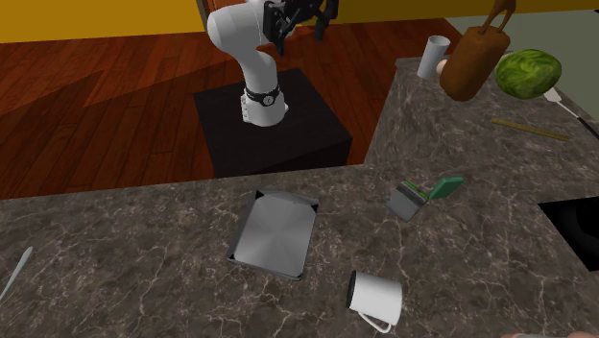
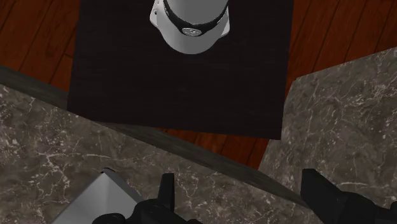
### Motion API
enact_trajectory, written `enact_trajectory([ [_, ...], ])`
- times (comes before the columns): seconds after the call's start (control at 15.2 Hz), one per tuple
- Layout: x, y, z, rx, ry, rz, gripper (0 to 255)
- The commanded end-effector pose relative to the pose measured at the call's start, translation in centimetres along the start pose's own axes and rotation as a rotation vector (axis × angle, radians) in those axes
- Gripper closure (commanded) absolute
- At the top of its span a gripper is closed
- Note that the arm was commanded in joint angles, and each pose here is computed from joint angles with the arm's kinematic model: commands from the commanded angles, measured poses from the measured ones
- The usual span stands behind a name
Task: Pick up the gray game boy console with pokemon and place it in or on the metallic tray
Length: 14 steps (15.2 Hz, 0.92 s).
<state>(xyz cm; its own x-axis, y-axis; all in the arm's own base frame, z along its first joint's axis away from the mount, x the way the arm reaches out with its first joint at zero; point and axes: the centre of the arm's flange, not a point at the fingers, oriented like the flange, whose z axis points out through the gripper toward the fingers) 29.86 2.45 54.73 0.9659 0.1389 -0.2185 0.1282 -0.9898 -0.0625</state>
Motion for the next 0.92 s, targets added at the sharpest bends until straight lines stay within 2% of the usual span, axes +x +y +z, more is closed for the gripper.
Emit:
enact_trajectory([
  [0.0, 0.0, 0.0, 0.0, 0.000, 0.000, 0.000, 0],
  [0.86, 11.9, -5.8, 8.9, -0.027, 0.117, 0.022, 0],
])
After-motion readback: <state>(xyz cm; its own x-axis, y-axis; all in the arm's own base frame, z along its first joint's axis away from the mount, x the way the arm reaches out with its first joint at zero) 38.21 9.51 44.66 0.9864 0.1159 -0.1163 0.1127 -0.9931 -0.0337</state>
